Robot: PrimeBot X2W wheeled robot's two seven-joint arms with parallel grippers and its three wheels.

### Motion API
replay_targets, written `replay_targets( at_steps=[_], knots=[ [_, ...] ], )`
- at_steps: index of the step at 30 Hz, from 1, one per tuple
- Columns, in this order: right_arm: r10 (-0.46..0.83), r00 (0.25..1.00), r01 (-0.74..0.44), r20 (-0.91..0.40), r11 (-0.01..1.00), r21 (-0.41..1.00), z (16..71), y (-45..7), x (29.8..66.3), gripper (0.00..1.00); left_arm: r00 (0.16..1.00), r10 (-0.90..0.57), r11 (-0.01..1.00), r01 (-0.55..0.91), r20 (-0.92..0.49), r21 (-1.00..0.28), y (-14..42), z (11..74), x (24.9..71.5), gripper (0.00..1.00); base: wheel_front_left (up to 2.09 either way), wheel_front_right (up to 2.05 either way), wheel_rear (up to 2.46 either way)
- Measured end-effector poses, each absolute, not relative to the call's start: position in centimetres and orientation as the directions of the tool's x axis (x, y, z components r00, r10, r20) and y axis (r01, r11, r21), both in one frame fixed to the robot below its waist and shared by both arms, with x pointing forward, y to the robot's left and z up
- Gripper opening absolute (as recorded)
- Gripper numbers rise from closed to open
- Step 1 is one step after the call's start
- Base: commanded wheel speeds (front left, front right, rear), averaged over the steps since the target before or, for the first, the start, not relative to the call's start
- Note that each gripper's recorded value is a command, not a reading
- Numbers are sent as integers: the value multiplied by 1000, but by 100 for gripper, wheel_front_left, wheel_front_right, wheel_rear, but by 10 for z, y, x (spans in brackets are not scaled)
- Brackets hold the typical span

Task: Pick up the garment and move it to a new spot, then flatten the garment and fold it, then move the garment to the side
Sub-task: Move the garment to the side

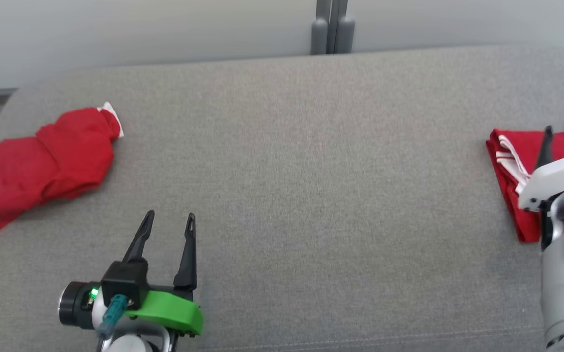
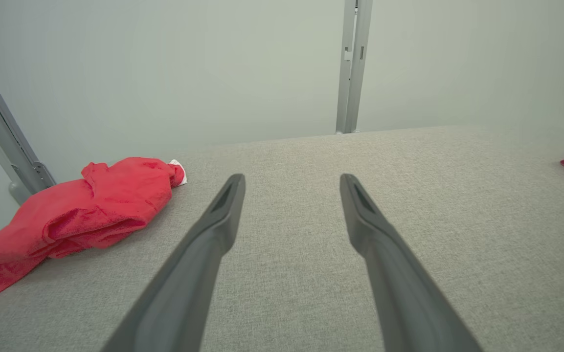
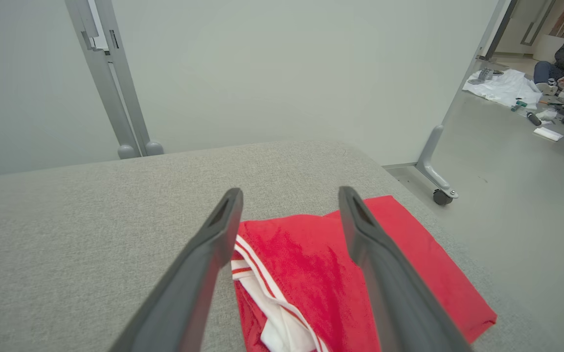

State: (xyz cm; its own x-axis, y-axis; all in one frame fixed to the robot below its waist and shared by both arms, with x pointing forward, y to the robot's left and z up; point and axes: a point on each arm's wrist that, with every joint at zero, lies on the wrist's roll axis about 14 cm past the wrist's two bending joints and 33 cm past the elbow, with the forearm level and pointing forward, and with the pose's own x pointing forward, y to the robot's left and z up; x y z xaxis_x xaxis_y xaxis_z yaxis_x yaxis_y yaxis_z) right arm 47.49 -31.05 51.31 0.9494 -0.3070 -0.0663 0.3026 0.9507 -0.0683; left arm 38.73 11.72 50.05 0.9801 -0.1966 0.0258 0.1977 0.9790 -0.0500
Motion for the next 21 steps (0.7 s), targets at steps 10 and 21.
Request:
replay_targets(
  at_steps=[10,21],
  knots=[
    [-128,991,129,38,992,-14,532,-240,441,100,998,-48,992,52,30,-115,160,511,356,100,0,0,0],
    [72,995,-78,64,993,92,524,-171,398,100,995,63,981,-47,79,-188,198,519,311,100,0,0,0]
  ],
)
